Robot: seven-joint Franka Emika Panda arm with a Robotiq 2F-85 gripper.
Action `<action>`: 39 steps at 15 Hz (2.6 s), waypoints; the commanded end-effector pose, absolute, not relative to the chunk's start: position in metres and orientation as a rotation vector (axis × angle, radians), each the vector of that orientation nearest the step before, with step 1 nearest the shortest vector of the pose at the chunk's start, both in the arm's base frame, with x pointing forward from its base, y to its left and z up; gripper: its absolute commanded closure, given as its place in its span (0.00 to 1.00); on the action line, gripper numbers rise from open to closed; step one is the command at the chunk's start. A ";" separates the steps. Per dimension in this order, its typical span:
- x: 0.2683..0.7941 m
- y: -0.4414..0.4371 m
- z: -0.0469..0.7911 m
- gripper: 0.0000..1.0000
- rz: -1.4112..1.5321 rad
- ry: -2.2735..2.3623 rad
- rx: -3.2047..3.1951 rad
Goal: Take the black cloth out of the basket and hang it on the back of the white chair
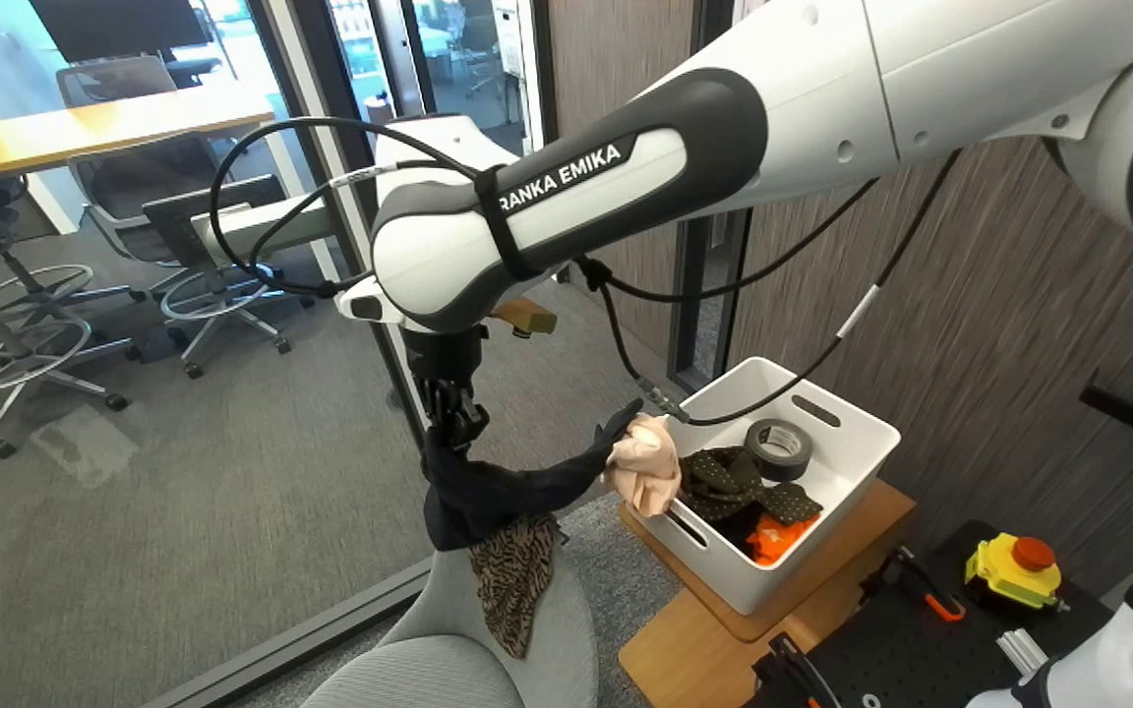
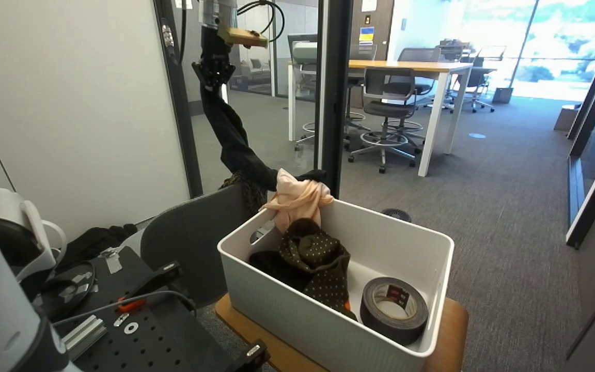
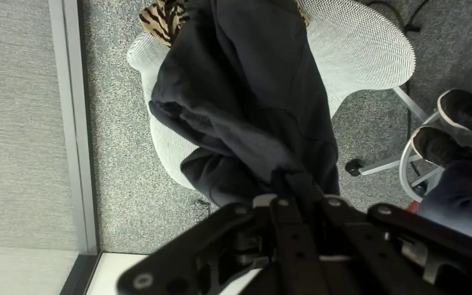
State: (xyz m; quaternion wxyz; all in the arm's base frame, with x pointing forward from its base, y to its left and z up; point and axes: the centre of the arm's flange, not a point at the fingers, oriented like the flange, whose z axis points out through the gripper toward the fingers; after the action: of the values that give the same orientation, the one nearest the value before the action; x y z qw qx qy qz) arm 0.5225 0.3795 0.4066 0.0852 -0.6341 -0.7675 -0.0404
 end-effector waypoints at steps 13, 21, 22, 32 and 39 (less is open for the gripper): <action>0.503 0.423 0.343 0.91 -0.031 -2.287 -1.861; 0.521 0.421 0.280 0.91 0.120 -2.235 -1.902; 0.521 0.421 0.271 0.91 0.144 -2.230 -1.903; 0.525 0.420 0.251 0.87 0.228 -2.193 -1.887; 0.542 0.406 0.286 0.33 0.191 -2.192 -1.893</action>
State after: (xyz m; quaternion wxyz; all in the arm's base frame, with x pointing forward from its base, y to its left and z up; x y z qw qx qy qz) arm 0.5269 0.4132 0.2611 0.1237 -0.6466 -0.7492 0.0732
